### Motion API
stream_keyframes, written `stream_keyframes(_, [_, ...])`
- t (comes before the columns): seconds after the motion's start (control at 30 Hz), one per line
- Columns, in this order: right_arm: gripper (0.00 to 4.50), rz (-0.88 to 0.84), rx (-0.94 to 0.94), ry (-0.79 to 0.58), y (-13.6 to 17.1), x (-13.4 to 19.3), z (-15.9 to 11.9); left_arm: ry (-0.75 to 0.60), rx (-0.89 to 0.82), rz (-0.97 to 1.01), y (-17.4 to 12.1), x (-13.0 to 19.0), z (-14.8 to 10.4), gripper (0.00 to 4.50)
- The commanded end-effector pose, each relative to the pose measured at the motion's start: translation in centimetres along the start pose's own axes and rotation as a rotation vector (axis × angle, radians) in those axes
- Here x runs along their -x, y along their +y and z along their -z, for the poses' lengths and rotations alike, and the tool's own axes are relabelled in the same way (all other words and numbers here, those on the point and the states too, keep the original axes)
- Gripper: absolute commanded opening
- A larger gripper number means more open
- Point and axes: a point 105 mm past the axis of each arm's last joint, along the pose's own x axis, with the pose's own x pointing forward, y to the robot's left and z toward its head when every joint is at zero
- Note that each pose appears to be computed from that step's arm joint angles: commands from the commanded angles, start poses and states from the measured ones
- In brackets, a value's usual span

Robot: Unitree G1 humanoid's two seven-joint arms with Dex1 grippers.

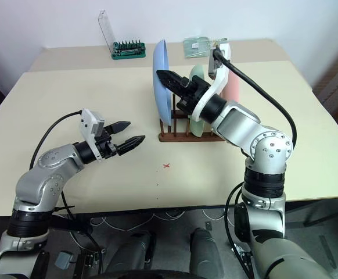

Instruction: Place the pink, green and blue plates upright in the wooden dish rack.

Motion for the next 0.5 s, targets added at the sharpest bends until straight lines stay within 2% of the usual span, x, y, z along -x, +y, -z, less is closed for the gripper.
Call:
stream_keyframes(0.03, [0.05,-0.010,-0.010,-0.041,0.4,0.0,-0.7,-0.038,-0.036,0.029,-0.7,-0.1,-1.3,4.13])
stream_keyframes(0.27, [0.05,0.094,-0.137,-0.041,-1.9,-0.1,-0.4,-0.039,-0.037,0.032,-0.8,-0.2,-1.3,4.13])
stream_keyframes(0.4, [0.05,0.117,-0.140,-0.027,-2.2,-0.2,-0.2,-0.040,-0.039,0.032,-0.8,-0.2,-1.3,4.13])
stream_keyframes(0.5, [0.92,0.112,-0.138,-0.027,-2.0,-0.2,-0.3,-0.038,-0.041,0.034,-0.8,-0.1,-1.2,4.13])
